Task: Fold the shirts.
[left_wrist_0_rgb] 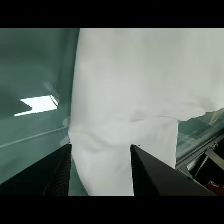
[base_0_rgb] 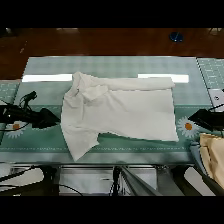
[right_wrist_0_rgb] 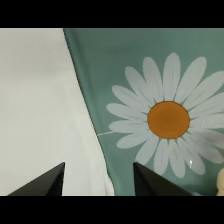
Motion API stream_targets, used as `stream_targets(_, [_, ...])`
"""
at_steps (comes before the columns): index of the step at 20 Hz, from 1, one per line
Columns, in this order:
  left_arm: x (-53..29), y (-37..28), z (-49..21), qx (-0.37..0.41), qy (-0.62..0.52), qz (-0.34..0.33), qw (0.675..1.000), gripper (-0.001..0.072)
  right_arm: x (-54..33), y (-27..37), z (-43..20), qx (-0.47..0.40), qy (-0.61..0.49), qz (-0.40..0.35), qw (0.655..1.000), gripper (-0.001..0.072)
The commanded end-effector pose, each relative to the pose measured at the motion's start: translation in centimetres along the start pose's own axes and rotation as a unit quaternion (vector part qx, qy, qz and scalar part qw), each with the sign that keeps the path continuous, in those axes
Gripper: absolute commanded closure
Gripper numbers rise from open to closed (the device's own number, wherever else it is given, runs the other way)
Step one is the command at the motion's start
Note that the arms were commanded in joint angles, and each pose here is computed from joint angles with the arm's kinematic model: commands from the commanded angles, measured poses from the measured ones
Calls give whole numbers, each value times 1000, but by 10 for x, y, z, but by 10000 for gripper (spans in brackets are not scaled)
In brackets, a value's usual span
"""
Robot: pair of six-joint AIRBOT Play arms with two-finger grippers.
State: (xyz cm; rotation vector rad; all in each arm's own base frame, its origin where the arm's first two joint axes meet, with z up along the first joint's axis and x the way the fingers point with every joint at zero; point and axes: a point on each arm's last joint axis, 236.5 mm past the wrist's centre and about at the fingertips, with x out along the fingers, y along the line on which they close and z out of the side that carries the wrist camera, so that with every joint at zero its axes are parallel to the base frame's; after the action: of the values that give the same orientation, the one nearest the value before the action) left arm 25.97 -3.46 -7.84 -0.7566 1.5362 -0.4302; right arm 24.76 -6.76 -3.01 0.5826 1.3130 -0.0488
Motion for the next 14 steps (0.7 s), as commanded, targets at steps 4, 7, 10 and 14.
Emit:
stream_targets(4, [43,2,3,-2,27,20,999,258,-8,8,-3,-3,-18,7,1000,223])
stream_targets(7, [53,-11,16,-2,6,7,1000,681,-8,14,-9,2,-4,20,1000,151])
stream_targets(10, [53,-12,17,4,4,5,1000,682,-8,10,-22,11,24,11,1000,113])
stream_targets(14, [53,-16,10,19,18,-4,1000,682,3,-3,-40,20,84,0,996,200])
